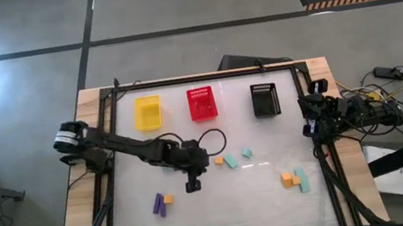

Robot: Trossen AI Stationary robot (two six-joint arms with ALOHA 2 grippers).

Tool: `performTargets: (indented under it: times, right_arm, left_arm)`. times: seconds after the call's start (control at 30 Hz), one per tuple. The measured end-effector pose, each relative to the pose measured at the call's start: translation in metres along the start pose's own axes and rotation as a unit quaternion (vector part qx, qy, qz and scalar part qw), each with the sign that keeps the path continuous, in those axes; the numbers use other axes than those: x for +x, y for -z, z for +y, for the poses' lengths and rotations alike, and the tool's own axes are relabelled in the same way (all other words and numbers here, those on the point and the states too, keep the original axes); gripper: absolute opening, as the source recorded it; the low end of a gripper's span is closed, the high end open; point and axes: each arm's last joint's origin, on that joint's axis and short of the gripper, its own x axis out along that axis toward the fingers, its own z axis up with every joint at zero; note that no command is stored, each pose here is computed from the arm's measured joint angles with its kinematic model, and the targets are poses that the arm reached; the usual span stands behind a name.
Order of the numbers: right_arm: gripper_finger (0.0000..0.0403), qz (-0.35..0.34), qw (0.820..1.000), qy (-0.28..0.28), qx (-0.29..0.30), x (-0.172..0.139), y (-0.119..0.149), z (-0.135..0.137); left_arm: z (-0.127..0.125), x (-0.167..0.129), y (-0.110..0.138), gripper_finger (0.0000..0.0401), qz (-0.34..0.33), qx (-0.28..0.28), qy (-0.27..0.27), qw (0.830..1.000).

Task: Sort & place blocks by color
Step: Put the yellow block into the red bin

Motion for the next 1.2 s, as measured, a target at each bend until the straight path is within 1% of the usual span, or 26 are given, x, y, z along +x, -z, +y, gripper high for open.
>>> performTargets:
  times: [0.07,0.17,0.27,0.37,0.47,0.53,0.6,0.67,0.7,0.9,1.0,1.1,1.2]
  right_arm:
    - [0.0038,-0.001,1.000,0.000,-0.002,0.000,0.000,0.000]
    - [0.0038,-0.001,1.000,0.000,-0.002,0.000,0.000,0.000]
    - [0.0038,-0.001,1.000,0.000,-0.002,0.000,0.000,0.000]
    - [0.0038,-0.001,1.000,0.000,-0.003,0.000,0.000,0.000]
    - [0.0038,-0.001,1.000,0.000,-0.003,0.000,0.000,0.000]
    - [0.0038,0.000,1.000,0.000,-0.003,0.000,0.000,0.000]
    - [0.0038,0.000,1.000,0.000,-0.003,0.000,0.000,0.000]
    - [0.0038,0.002,1.000,-0.001,-0.004,0.000,0.000,0.000]
    - [0.0038,0.003,1.000,-0.001,-0.004,0.000,0.000,0.000]
    - [0.0038,0.008,1.000,-0.002,-0.005,0.001,0.001,0.001]
    - [0.0038,0.009,1.000,-0.001,-0.005,0.001,0.001,0.001]
    - [0.0038,0.009,1.000,-0.001,-0.005,0.001,0.001,0.001]
    - [0.0038,0.010,1.000,0.001,-0.005,0.001,0.001,0.000]
  left_arm:
    - [0.000,0.005,-0.002,0.0016,-0.011,0.005,0.001,1.000]
    - [0.001,0.011,-0.005,0.0055,-0.027,0.016,0.002,1.000]
    - [0.003,0.015,-0.010,0.0114,-0.054,0.027,-0.004,0.998]
    - [0.004,0.017,-0.015,0.0183,-0.086,0.045,-0.034,0.995]
    - [0.006,0.021,-0.014,0.0246,-0.089,0.061,-0.061,0.992]
    - [0.007,0.025,-0.016,0.0280,-0.100,0.074,-0.063,0.990]
    - [0.009,0.031,-0.014,0.0302,-0.101,0.079,-0.065,0.990]
    - [0.011,0.039,-0.015,0.0314,-0.115,0.080,-0.066,0.988]
    - [0.013,0.044,-0.012,0.0315,-0.107,0.084,-0.069,0.988]
    - [0.025,0.065,-0.010,0.0317,-0.107,0.079,-0.076,0.988]
    - [0.033,0.072,-0.006,0.0317,-0.092,0.074,-0.083,0.990]
    - [0.037,0.075,-0.005,0.0312,-0.088,0.070,-0.086,0.990]
    - [0.040,0.077,-0.004,0.0296,-0.083,0.068,-0.085,0.991]
